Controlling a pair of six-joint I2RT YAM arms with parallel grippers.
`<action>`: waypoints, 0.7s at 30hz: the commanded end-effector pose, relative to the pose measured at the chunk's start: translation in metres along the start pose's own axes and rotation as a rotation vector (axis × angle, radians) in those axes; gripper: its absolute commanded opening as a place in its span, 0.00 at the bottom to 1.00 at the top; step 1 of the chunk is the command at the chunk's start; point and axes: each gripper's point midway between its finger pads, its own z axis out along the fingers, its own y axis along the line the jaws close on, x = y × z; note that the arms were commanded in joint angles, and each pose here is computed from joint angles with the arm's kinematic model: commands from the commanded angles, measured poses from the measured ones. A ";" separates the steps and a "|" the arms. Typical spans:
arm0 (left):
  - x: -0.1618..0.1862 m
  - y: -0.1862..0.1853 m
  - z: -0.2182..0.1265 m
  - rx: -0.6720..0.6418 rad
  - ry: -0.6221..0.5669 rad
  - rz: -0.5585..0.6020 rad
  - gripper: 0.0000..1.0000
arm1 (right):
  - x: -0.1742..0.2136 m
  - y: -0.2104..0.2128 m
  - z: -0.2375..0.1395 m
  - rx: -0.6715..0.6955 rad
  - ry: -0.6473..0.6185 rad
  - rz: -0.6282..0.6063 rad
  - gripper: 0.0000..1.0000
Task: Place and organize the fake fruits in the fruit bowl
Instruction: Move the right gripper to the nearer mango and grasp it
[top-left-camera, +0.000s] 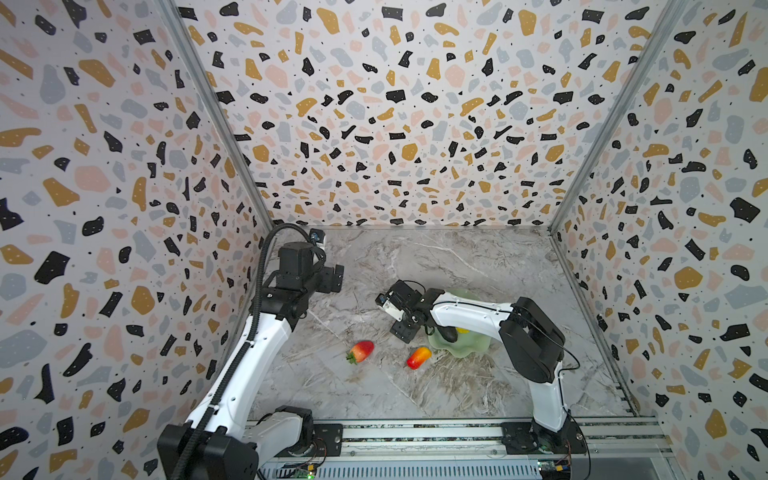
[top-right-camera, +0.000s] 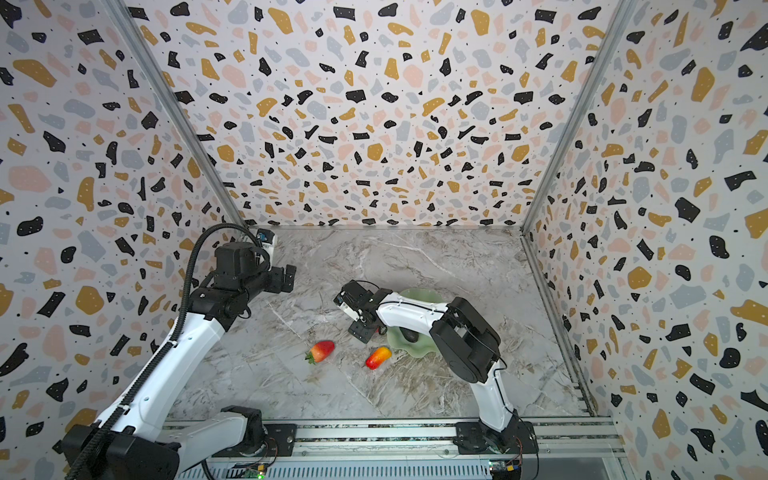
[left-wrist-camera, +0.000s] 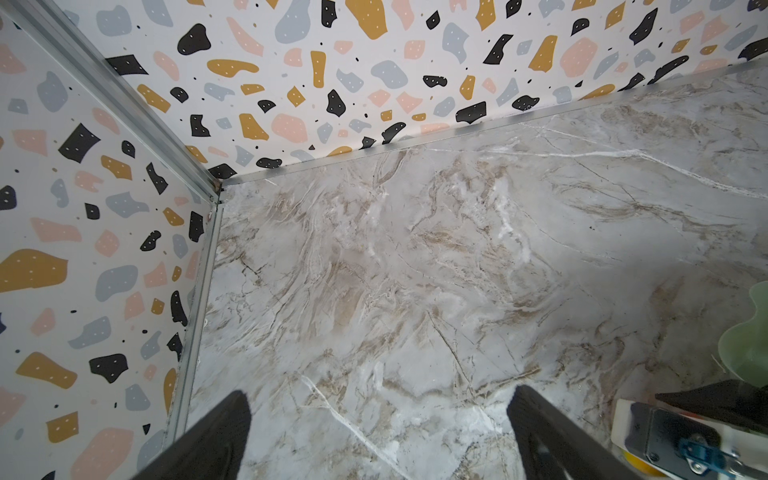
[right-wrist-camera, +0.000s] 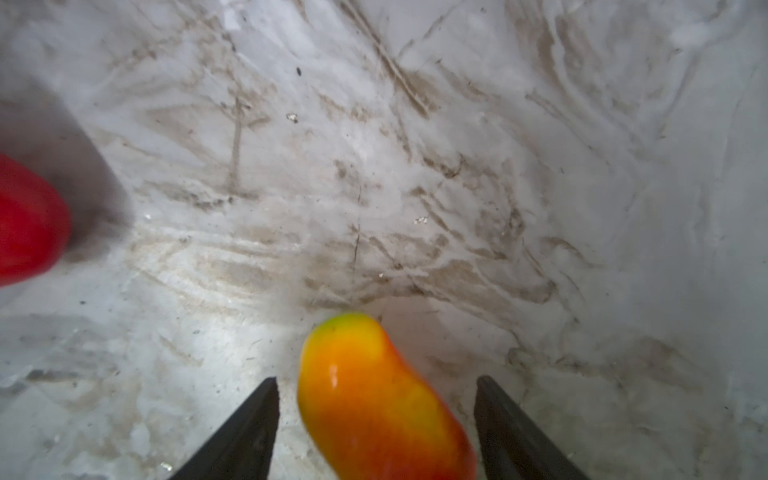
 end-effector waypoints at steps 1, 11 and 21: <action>-0.006 0.002 -0.004 -0.015 -0.038 0.015 1.00 | -0.010 -0.004 -0.007 0.015 -0.012 0.008 0.64; -0.005 0.004 -0.003 -0.025 -0.035 0.019 1.00 | -0.021 -0.001 -0.014 0.002 -0.043 0.011 0.23; -0.004 0.004 -0.003 -0.024 -0.033 0.020 0.99 | -0.060 -0.008 -0.075 -0.013 -0.205 0.055 0.05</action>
